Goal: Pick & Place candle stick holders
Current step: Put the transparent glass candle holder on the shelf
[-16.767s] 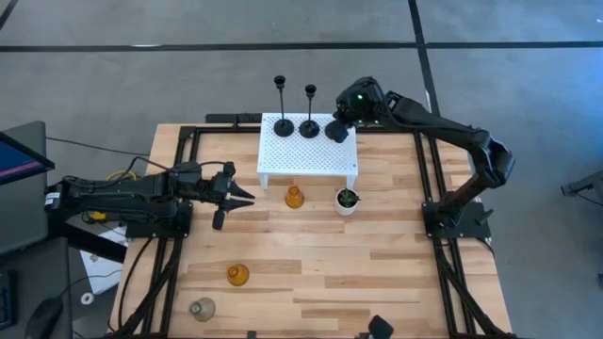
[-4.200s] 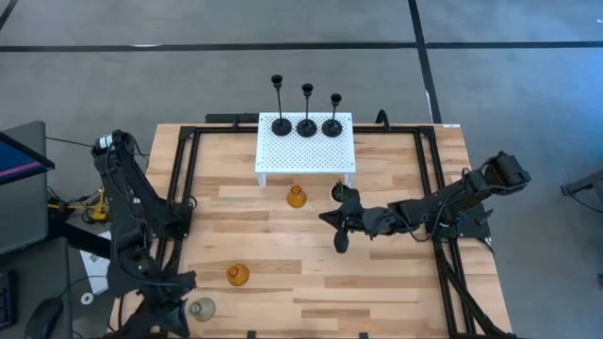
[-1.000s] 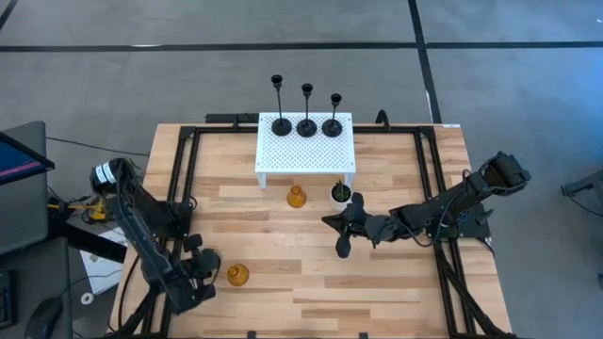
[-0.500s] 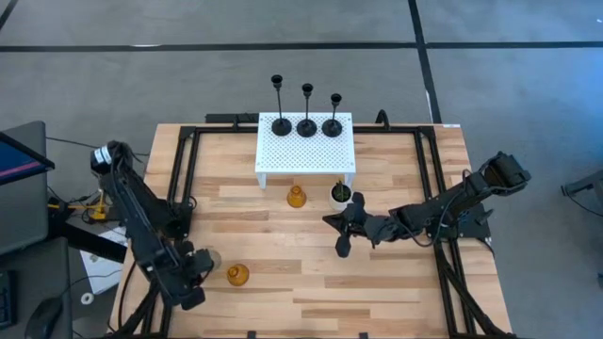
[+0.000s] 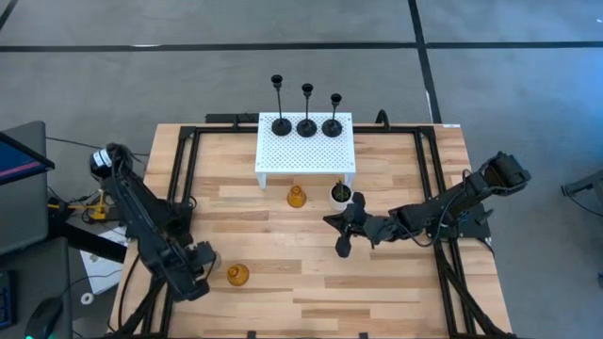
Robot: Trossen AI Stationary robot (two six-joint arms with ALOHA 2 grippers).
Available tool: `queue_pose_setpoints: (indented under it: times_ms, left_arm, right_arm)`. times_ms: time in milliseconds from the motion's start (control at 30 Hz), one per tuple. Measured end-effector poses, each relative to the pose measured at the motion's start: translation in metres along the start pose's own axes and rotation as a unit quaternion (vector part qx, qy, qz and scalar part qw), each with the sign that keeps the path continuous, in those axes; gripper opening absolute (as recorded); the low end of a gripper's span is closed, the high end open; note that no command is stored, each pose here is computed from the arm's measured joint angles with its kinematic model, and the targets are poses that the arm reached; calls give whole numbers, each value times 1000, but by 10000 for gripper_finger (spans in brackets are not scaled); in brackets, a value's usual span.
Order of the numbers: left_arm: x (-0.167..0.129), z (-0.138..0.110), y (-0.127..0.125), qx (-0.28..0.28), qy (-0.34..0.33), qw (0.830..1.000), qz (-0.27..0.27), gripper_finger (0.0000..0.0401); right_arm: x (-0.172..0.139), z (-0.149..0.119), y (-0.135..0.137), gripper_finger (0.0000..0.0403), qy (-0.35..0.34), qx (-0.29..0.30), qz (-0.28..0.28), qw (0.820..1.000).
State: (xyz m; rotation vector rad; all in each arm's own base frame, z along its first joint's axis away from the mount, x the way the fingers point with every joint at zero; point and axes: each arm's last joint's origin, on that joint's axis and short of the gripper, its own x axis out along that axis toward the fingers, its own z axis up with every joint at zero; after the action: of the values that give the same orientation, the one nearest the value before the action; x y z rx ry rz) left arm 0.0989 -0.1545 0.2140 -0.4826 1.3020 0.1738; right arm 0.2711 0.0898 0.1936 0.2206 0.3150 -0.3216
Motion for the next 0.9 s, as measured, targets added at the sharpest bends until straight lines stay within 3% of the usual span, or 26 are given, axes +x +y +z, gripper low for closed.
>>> queue_pose_setpoints:
  times_ms: [300, 900]
  left_arm:
    - [1, 10, 12, -24, 41, 998, 51, 3]
    - [2, 42, 29, -34, -100, 985, 134, 3]
  right_arm:
    - [0, 0, 0, 0, 2, -2, -1, 1000]
    - [0, -3, -2, 0, 15, -12, -7, 1000]
